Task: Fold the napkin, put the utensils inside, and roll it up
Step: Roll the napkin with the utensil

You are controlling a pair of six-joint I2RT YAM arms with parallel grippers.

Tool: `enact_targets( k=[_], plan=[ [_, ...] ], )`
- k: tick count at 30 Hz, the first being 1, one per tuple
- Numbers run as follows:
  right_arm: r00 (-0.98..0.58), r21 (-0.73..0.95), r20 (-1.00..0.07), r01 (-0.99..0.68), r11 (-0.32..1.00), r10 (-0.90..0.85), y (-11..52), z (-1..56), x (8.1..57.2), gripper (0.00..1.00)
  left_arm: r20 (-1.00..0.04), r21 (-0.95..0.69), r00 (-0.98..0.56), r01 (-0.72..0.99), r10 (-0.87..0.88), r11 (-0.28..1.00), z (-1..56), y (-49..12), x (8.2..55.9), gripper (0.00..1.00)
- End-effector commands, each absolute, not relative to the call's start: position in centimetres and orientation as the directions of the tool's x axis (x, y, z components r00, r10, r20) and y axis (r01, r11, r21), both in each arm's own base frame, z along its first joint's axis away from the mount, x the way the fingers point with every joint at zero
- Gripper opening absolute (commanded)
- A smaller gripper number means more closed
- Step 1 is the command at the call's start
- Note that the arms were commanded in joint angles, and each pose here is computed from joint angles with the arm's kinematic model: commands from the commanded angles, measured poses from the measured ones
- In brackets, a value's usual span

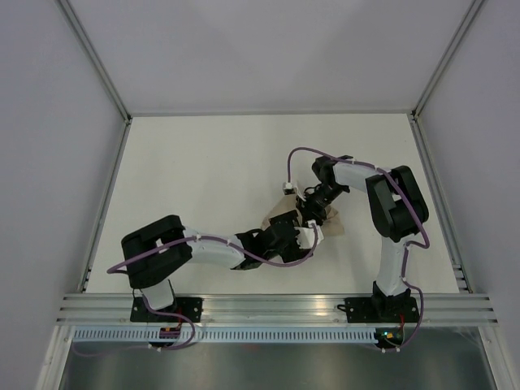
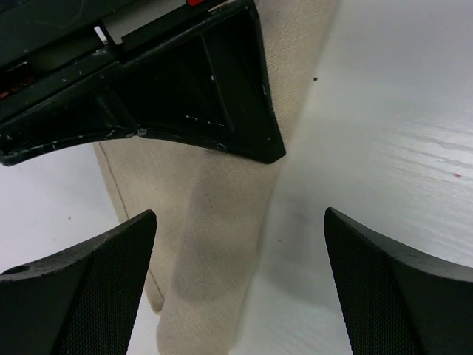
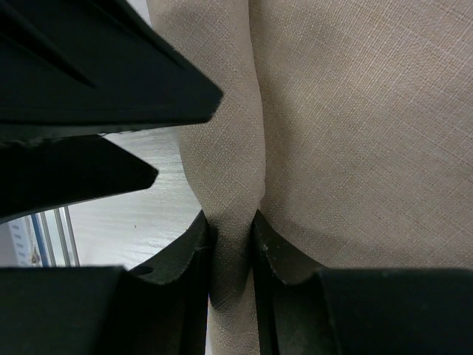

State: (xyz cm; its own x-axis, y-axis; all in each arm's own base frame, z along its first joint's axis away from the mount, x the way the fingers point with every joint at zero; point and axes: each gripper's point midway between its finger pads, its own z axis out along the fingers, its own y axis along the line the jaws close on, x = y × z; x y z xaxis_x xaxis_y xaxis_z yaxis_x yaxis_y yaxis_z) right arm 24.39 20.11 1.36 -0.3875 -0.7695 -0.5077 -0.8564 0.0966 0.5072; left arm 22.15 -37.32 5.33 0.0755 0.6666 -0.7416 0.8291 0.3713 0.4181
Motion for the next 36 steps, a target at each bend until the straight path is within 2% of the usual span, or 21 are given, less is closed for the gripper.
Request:
enact_targets(
  k=[1,6,9,12,18,20,23,24,25,26,29,33,36],
  plan=[
    [-0.326,0.490,-0.366,-0.864,0.117,-0.872,17.1,-4.3,23.3,0.14,-0.705,0.554,0.197,0.752,0.681,0.356,7.1,-38.8,24.7,0.96],
    [-0.329,0.488,-0.358,-0.864,0.125,-0.874,17.1,-4.4,23.5,0.14,-0.689,0.563,0.210,0.758,0.693,0.330,6.1,-39.6,25.0,0.93],
    [-0.336,0.496,-0.351,-0.858,0.131,-0.874,17.1,-4.4,23.6,0.14,-0.684,0.544,0.205,0.782,0.700,0.303,4.9,-39.8,24.7,0.71],
    [-0.340,0.502,-0.345,-0.854,0.134,-0.875,17.1,-4.4,23.6,0.14,-0.695,0.488,0.158,0.820,0.702,0.300,3.8,-39.5,24.5,0.58],
    [-0.343,0.512,-0.337,-0.848,0.135,-0.877,17.1,-4.6,23.6,0.14,-0.705,0.379,0.080,0.882,0.705,0.279,1.6,-39.0,23.5,0.37],
    [-0.341,0.511,-0.338,-0.849,0.134,-0.877,17.1,-4.5,23.6,0.14,-0.712,0.345,0.063,0.899,0.699,0.270,1.3,-39.3,23.2,0.35],
    [-0.344,0.512,-0.336,-0.848,0.136,-0.877,17.1,-4.5,23.6,0.14,-0.705,0.290,0.032,0.924,0.708,0.248,0.5,-39.3,22.6,0.24],
    [-0.346,0.509,-0.338,-0.849,0.139,-0.875,17.1,-4.4,23.6,0.14,-0.702,0.272,0.022,0.932,0.712,0.239,0.2,-39.3,22.4,0.16],
    [-0.348,0.507,-0.339,-0.850,0.142,-0.874,17.1,-4.4,23.7,0.15,-0.694,0.253,0.005,0.938,0.720,0.238,-0.2,-39.1,22.2,0.13],
    [-0.348,0.503,-0.342,-0.852,0.142,-0.873,17.2,-4.3,23.8,0.16,-0.703,0.223,-0.001,0.949,0.711,0.222,-0.2,-39.3,21.9,0.03],
    [-0.357,0.482,-0.360,-0.862,0.156,-0.862,17.5,-3.5,24.3,0.23,-0.705,0.151,-0.042,0.966,0.708,0.207,-0.7,-39.0,21.4,0.02],
    [-0.382,0.465,-0.385,-0.867,0.181,-0.840,18.0,-2.0,24.9,0.41,-0.701,0.053,-0.101,0.980,0.706,0.193,-1.4,-38.4,20.8,0.02],
    [-0.406,0.437,-0.416,-0.874,0.213,-0.814,18.5,-0.3,25.9,0.50,-0.693,-0.002,-0.134,0.983,0.709,0.184,-1.9,-37.9,20.4,0.02]
  ],
)
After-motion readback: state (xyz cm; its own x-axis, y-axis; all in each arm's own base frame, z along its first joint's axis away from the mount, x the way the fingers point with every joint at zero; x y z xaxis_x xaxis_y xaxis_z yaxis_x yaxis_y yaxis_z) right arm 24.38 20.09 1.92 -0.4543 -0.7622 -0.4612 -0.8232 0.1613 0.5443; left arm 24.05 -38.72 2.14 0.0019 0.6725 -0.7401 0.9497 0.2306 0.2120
